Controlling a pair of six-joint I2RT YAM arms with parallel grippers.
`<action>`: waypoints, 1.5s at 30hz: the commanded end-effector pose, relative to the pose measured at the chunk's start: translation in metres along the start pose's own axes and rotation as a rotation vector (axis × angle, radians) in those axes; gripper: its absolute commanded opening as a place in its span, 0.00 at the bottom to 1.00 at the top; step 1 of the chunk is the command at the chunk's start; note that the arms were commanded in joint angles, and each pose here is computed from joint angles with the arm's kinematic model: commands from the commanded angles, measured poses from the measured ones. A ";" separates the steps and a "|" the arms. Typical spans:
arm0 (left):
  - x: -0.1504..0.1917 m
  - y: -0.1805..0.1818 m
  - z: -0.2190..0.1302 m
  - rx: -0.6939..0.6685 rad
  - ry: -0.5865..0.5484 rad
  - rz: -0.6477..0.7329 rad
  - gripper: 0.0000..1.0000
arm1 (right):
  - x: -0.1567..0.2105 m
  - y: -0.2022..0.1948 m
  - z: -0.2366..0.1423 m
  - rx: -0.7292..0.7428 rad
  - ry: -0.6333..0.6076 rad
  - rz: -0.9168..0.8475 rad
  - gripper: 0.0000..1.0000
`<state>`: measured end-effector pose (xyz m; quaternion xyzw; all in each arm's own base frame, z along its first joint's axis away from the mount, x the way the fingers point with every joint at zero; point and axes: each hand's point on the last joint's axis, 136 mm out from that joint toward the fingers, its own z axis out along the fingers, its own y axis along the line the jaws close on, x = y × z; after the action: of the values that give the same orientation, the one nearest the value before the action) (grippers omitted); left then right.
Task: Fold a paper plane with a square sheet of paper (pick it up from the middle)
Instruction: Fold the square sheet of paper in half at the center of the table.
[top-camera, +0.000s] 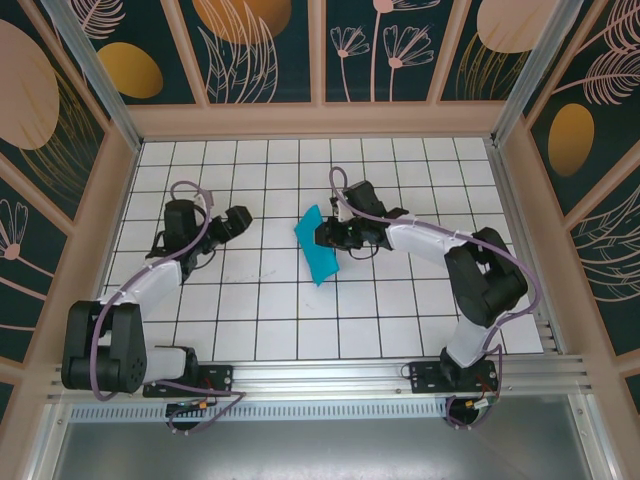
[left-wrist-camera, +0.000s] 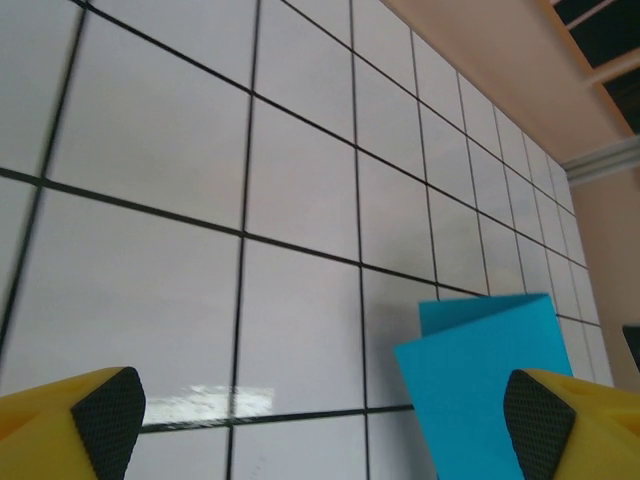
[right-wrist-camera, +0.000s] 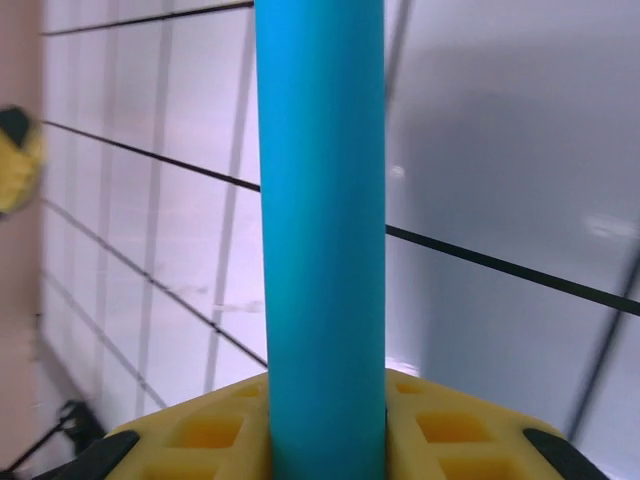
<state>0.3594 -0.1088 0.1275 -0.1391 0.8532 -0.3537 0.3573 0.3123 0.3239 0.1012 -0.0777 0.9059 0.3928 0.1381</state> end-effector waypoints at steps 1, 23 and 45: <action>0.009 -0.021 0.001 0.099 -0.006 -0.047 0.94 | -0.004 0.023 -0.001 -0.169 0.006 0.020 0.29; 0.045 -0.031 0.033 0.107 0.092 -0.101 0.93 | -0.012 -0.084 0.008 0.297 -0.030 0.047 0.62; 0.072 -0.081 0.067 0.215 0.198 -0.140 0.81 | -0.006 -0.115 -0.007 0.356 0.010 -0.018 0.58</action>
<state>0.3442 -0.2217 0.0975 -0.1325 0.8453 -0.4537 0.2493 0.3557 0.2430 0.0293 -0.0316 0.9596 0.2292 0.1604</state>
